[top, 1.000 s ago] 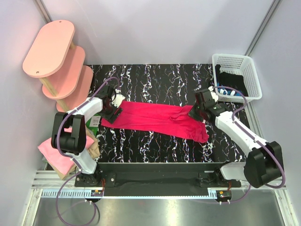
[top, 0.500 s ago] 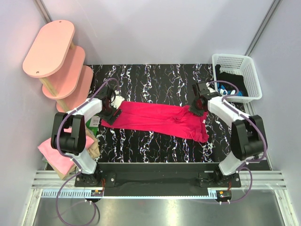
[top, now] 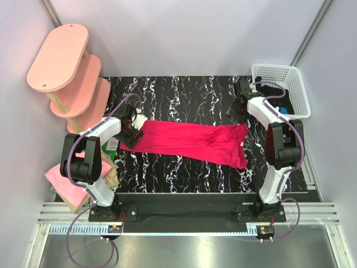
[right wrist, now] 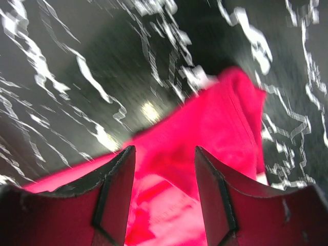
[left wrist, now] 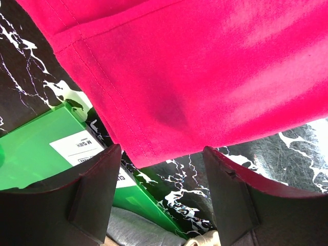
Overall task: Fold and stack the t-shirts
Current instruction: Fold the other side of the tshirt into a rectangle
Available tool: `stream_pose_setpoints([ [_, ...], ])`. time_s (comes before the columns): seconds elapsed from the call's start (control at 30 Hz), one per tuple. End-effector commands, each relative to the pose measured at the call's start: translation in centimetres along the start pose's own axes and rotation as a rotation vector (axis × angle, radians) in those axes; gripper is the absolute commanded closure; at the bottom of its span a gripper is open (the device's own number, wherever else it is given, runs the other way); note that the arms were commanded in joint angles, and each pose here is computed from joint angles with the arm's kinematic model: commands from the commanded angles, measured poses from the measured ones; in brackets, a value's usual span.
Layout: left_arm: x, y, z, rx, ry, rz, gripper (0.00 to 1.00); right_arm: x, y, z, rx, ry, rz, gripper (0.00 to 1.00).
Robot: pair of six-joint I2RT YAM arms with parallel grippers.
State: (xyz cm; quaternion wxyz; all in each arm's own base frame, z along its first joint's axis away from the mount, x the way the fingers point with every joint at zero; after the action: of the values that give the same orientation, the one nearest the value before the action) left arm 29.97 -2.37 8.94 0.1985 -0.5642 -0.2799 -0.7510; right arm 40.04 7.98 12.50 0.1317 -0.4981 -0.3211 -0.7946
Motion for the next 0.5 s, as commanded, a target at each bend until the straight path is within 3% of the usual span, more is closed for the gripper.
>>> stream_pose_setpoints([
  [0.0, 0.7, 0.1, 0.2, -0.009, 0.013, -0.04, 0.31, 0.8, 2.5, 1.8, 0.065, -0.01, -0.081, 0.42],
  [0.13, 0.6, 0.0, 0.0, -0.005, 0.008, -0.034, 0.31, 2.5, 4.0, 2.6, 0.085, -0.006, -0.127, 0.42],
  [0.23, 0.6, -0.1, 0.0, -0.008, 0.009, -0.036, 0.31, 5.7, 2.8, 3.1, 0.095, 0.093, -0.069, 0.46],
  [0.47, 0.8, 0.9, 0.3, 0.003, -0.004, -0.063, 0.31, 9.7, -5.9, 0.6, 0.25, 0.224, 0.1, 0.49],
])
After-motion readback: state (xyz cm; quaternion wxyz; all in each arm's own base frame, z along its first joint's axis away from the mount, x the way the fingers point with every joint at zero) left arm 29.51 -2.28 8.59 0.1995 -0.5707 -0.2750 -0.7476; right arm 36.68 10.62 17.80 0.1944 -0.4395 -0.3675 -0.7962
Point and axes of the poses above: each gripper's point midway between its finger pads, its own x axis back along the fingers, its own z axis along the line the jaws close on, y = z × x, the point moved 6 cm from there along x, back along the fingers, and after that the axes turned 15 degrees about -x, right-handed, at the moved point
